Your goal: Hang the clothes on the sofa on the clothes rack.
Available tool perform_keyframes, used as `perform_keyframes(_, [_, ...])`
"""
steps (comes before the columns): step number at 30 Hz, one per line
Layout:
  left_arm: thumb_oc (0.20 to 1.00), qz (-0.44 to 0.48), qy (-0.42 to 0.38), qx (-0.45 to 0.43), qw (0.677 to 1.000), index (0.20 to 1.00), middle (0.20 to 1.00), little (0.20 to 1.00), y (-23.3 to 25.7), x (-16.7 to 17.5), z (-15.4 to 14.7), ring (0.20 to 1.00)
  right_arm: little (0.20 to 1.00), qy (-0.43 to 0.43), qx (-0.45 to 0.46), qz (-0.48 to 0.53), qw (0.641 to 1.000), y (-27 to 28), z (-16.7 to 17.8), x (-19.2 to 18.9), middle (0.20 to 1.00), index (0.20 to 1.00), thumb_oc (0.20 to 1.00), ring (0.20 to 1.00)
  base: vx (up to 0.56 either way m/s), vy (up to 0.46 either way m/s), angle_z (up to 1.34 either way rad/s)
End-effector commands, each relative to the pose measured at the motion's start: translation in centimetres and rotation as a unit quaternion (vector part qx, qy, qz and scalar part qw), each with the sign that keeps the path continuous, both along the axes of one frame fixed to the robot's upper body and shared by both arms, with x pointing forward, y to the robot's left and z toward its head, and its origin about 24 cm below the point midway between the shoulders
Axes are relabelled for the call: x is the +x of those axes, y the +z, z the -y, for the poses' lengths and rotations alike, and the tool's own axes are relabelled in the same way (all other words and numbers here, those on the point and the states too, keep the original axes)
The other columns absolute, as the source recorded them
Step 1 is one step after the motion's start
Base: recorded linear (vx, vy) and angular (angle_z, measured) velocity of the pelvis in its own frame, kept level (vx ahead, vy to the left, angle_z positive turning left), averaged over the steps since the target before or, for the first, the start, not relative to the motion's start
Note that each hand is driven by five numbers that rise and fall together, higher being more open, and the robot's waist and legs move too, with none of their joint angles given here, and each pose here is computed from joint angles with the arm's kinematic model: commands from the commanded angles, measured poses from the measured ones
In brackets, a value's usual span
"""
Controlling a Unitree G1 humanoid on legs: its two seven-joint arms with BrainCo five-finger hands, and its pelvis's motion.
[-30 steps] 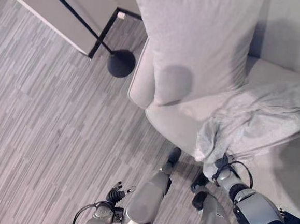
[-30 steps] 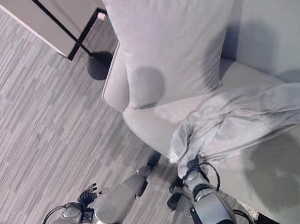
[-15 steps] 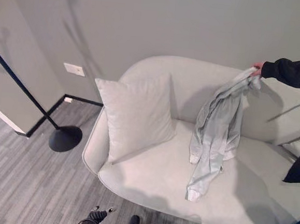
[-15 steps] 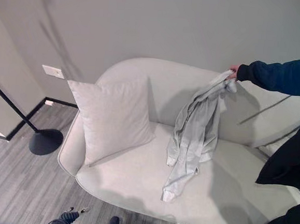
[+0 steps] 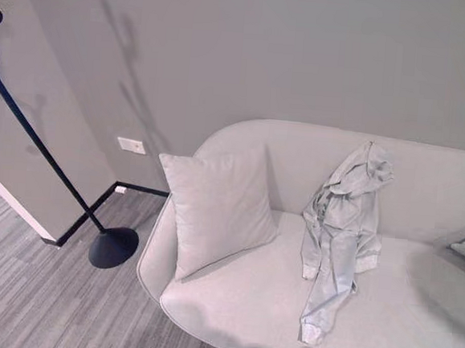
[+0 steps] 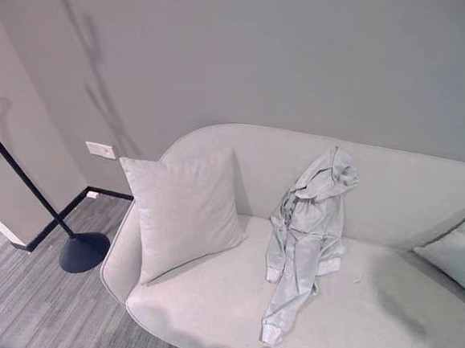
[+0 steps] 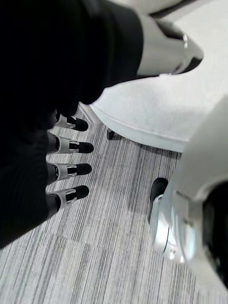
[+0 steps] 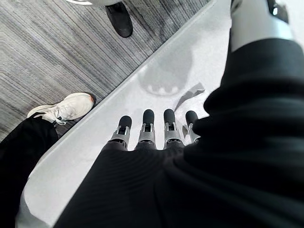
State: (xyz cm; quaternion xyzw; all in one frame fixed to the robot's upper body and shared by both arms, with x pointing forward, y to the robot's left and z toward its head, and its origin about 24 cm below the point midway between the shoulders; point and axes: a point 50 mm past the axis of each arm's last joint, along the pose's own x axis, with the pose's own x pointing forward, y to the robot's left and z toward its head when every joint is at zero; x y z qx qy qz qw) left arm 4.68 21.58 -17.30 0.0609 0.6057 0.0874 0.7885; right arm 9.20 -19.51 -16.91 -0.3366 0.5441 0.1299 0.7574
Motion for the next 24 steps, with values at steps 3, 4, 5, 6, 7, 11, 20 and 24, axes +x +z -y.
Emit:
perform_keyframes(3, [1.000,0.009,-0.016,0.014,1.000,1.000,1.000,1.000,0.1,1.9,0.2,1.000,1.000,-0.015,-0.018,0.034,0.999,0.6,-0.2,2.5,1.000,1.000,1.000,1.000,-0.03,0.070,-0.07])
perform_keyframes(4, [1.000,0.010,-0.024,0.021,0.999,1.000,1.000,1.000,0.3,2.1,-0.2,1.000,1.000,-0.049,-0.027,0.060,0.997,1.2,0.8,4.1,1.000,1.000,1.000,1.000,-0.02,0.067,-0.31])
perform_keyframes(5, [1.000,0.010,-0.024,0.021,0.999,1.000,1.000,1.000,0.3,2.1,-0.2,1.000,1.000,-0.049,-0.027,0.060,0.997,1.2,0.8,4.1,1.000,1.000,1.000,1.000,0.01,0.049,-0.43])
perform_keyframes(6, [1.000,0.011,-0.029,0.024,0.999,1.000,1.000,1.000,0.3,2.2,-0.3,1.000,1.000,-0.069,-0.030,0.067,0.995,1.4,1.3,4.5,1.000,1.000,1.000,1.000,0.09,-0.119,-0.47])
perform_keyframes(7, [1.000,0.010,-0.032,0.028,0.999,1.000,1.000,1.000,0.4,2.3,-0.7,1.000,1.000,-0.102,-0.044,0.081,0.990,1.9,2.2,5.4,1.000,1.000,1.000,1.000,0.14,-0.224,-0.31])
perform_keyframes(11, [1.000,0.033,-0.031,0.036,0.998,1.000,1.000,1.000,0.7,3.4,-1.3,1.000,1.000,-0.130,-0.056,0.104,0.984,2.6,3.5,6.6,1.000,1.000,1.000,1.000,0.12,-0.328,0.02])
perform_keyframes(20, [1.000,0.052,-0.004,0.009,0.999,1.000,1.000,1.000,0.4,2.9,0.6,1.000,1.000,-0.150,-0.070,0.147,0.975,3.9,5.6,8.1,1.000,1.000,1.000,1.000,0.04,-0.515,0.19])
perform_keyframes(24, [1.000,0.034,0.017,0.002,0.999,1.000,1.000,1.000,0.1,1.5,1.0,1.000,1.000,-0.202,-0.098,0.194,0.955,5.1,8.0,8.8,1.000,1.000,1.000,1.000,-0.02,-0.493,0.04])
